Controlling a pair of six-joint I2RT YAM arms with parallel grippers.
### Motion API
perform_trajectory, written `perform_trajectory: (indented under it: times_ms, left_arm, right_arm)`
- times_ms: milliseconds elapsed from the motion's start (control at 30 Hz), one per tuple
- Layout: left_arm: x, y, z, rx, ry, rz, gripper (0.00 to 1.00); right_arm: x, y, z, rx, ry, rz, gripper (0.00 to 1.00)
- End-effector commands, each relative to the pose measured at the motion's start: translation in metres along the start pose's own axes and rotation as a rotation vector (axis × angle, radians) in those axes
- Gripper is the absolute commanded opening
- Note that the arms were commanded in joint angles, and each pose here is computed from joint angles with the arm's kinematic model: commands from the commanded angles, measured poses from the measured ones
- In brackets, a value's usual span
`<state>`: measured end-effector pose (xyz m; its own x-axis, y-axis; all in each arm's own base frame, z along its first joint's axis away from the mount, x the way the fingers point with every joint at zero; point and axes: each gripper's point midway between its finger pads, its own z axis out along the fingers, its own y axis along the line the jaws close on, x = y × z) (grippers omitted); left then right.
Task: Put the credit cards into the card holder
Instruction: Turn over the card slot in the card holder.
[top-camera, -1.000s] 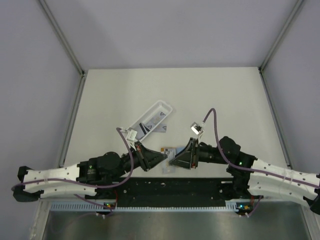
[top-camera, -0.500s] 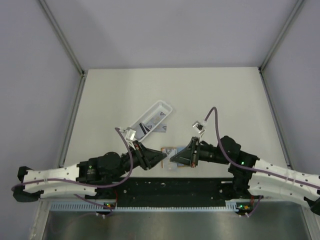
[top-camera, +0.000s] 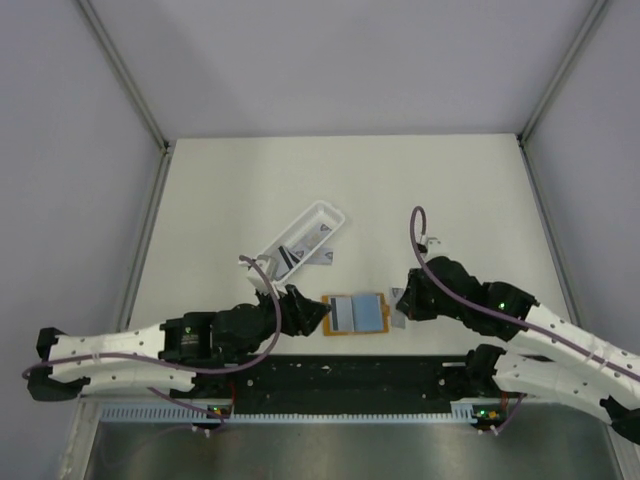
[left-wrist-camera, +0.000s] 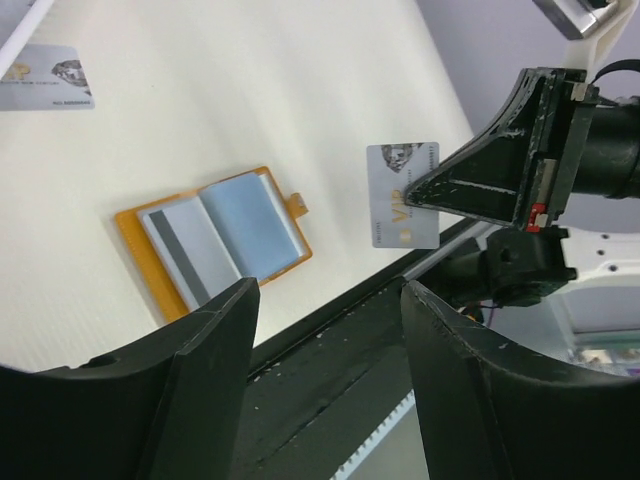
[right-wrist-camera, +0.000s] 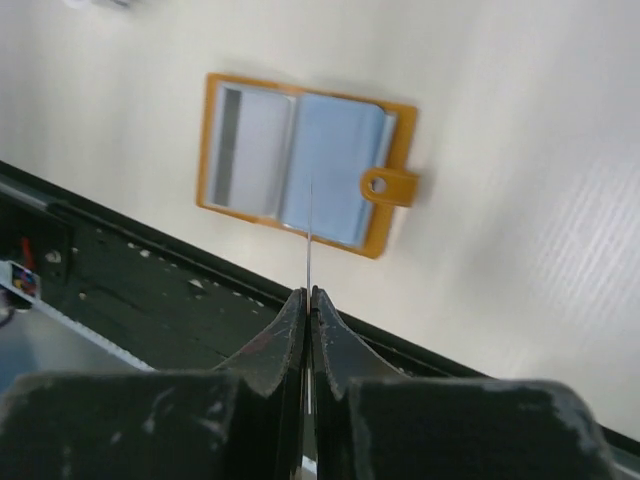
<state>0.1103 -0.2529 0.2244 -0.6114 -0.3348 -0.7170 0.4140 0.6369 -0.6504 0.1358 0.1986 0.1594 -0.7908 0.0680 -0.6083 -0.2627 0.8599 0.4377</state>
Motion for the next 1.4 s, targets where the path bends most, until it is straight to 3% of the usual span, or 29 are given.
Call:
perform_trajectory:
  times_ms: [0,100,267,400,567,833,900,1000,1067,1367]
  left_arm:
    - [-0.008,-0.004,0.005,-0.014,-0.027,0.038,0.63]
    - [-0.004,-0.013,0.008,0.037,-0.019,0.038,0.61]
    - [-0.005,-0.045,0.001,0.238,-0.028,0.004,0.67]
    - [-0.005,-0.062,-0.006,0.351,-0.031,-0.011,0.68]
    - [0.002,-0.072,-0.008,0.403,-0.002,-0.002,0.67]
    - [0.01,-0.084,-0.002,0.439,0.031,0.009,0.63]
    - [0.012,-0.087,-0.001,0.452,0.038,0.006,0.51]
    - [0.012,-0.091,-0.001,0.469,0.038,-0.002,0.15]
    - [0.01,-0.093,-0.002,0.478,0.032,-0.01,0.0]
    - [-0.001,-0.088,-0.002,0.456,-0.025,-0.097,0.0]
  right_arm:
    - [0.009,-0.024,-0.011,0.077,0.098,-0.063,0.0]
    - [0.009,-0.009,-0.013,-0.019,0.127,-0.067,0.0]
    - [-0.002,0.067,-0.035,-0.502,0.021,-0.069,0.0]
    - [-0.012,0.104,-0.059,-0.773,-0.049,-0.034,0.0]
    - [-0.018,0.125,-0.077,-0.954,-0.085,-0.007,0.0]
    - [-0.019,0.139,-0.092,-1.093,-0.087,0.013,0.0]
    - [-0.018,0.14,-0.093,-1.103,-0.084,0.014,0.0]
    - [-0.019,0.139,-0.091,-1.093,-0.087,0.026,0.0]
    - [-0.021,0.138,-0.09,-1.087,-0.098,0.044,0.0]
    - [-0.045,0.132,-0.084,-1.095,-0.243,0.199,0.0]
